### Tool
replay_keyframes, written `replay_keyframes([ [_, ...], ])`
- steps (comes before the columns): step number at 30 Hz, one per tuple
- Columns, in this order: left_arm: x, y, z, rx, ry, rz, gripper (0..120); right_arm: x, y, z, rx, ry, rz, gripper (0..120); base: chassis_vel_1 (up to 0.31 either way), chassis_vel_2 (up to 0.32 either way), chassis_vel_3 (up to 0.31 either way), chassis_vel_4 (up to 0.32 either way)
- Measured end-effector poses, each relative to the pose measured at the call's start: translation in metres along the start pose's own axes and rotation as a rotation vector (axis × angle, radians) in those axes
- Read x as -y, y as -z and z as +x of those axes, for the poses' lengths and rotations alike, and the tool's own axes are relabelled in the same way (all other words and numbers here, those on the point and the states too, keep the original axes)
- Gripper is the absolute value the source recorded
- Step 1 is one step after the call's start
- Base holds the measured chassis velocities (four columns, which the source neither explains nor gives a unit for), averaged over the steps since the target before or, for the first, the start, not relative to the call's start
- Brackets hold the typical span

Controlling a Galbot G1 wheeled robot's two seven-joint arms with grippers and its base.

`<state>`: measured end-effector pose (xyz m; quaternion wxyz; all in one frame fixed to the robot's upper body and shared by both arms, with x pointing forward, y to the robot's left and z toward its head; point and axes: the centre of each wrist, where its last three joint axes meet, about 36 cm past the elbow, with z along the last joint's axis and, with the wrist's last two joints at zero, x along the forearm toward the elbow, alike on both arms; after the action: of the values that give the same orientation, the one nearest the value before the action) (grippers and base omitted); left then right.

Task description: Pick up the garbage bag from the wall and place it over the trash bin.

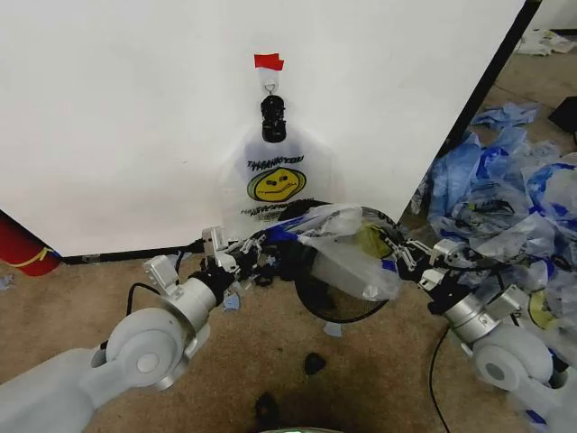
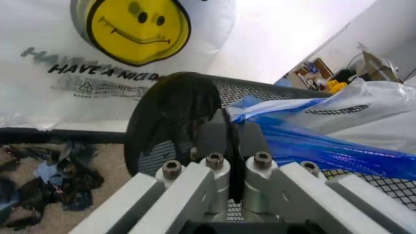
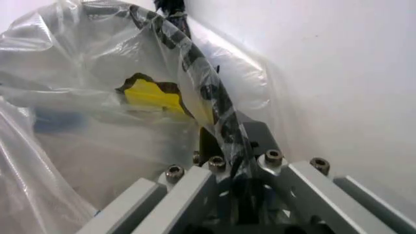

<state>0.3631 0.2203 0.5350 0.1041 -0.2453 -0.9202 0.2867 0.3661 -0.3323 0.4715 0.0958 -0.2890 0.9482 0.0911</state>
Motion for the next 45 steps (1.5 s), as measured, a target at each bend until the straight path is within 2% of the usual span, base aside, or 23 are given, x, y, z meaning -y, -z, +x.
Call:
replay_keyframes([
  [7,-0.006,-0.005,-0.002,0.003,0.009,-0.001,0,0.002,0.001,0.000,0.003,-0.011,-0.012,0,0.000,0.000,0.000,0.000],
  [27,-0.032,-0.035,-0.014,-0.012,0.077,0.000,0,0.009,0.002,-0.007,0.019,-0.080,-0.055,0,0.000,0.000,0.000,0.000],
  [40,-0.036,-0.043,-0.015,-0.005,0.079,0.000,0,0.012,0.001,-0.008,0.023,-0.091,-0.058,0,0.000,0.000,0.000,0.000],
  [45,-0.033,-0.056,-0.018,-0.015,0.074,0.022,0,0.014,0.003,-0.008,0.034,-0.108,-0.056,0,0.000,0.000,0.000,0.000],
])
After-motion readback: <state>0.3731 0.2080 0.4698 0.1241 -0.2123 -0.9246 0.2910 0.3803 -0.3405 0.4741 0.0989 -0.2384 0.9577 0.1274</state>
